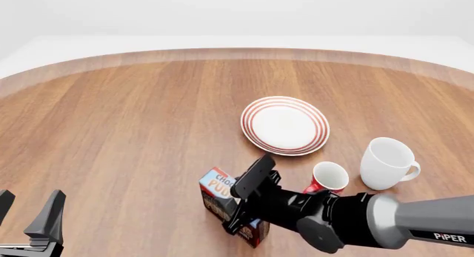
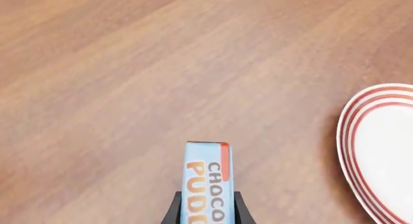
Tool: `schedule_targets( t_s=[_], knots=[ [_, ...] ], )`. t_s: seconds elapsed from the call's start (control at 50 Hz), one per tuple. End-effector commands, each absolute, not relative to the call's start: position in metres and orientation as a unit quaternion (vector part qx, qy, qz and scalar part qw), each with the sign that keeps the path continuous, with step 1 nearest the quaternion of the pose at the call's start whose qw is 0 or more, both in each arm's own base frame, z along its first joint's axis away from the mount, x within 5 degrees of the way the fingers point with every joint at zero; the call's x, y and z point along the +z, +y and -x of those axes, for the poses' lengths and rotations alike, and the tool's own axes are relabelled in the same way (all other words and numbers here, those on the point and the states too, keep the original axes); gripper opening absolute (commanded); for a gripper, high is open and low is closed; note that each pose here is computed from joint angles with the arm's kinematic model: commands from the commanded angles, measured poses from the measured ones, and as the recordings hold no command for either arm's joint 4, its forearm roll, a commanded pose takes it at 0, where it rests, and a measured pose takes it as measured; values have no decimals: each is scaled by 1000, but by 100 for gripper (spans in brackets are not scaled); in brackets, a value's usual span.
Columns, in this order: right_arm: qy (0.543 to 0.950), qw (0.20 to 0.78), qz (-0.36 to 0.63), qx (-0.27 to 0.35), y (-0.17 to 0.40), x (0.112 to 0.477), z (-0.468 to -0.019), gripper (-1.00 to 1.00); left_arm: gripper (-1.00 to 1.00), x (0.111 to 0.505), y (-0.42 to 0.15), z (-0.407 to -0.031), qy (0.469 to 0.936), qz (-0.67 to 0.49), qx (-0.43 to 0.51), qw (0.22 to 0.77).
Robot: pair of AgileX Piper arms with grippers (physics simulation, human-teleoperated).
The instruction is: Put the chocolate pudding to the right of the plate.
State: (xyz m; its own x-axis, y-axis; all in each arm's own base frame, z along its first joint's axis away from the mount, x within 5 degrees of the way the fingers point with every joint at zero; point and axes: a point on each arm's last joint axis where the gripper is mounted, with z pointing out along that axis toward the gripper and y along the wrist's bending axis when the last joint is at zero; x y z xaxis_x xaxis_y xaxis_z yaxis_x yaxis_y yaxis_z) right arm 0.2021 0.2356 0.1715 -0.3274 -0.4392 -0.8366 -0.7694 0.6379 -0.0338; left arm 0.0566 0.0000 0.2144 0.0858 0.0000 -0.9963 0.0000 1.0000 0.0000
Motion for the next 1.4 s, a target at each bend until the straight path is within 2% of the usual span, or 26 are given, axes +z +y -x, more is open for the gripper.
schedule_targets(
  t_s=[0.02,0.14,0.32,0.62,0.86,1.4],
  knots=[
    [792,431,388,189,237,178,-200,-100,100,214,0,-57,676,0,0,737],
    [787,438,395,184,235,186,-201,-100,100,214,0,-57,676,0,0,737],
    [773,464,393,180,224,226,-200,-100,100,214,0,-57,676,0,0,737],
    [762,477,401,178,225,253,-201,-100,100,214,0,-57,676,0,0,737],
    [739,516,400,168,211,306,-200,-100,100,214,0,-57,676,0,0,737],
    [715,553,401,146,199,356,-206,-100,100,214,0,-57,676,0,0,737]
  ],
)
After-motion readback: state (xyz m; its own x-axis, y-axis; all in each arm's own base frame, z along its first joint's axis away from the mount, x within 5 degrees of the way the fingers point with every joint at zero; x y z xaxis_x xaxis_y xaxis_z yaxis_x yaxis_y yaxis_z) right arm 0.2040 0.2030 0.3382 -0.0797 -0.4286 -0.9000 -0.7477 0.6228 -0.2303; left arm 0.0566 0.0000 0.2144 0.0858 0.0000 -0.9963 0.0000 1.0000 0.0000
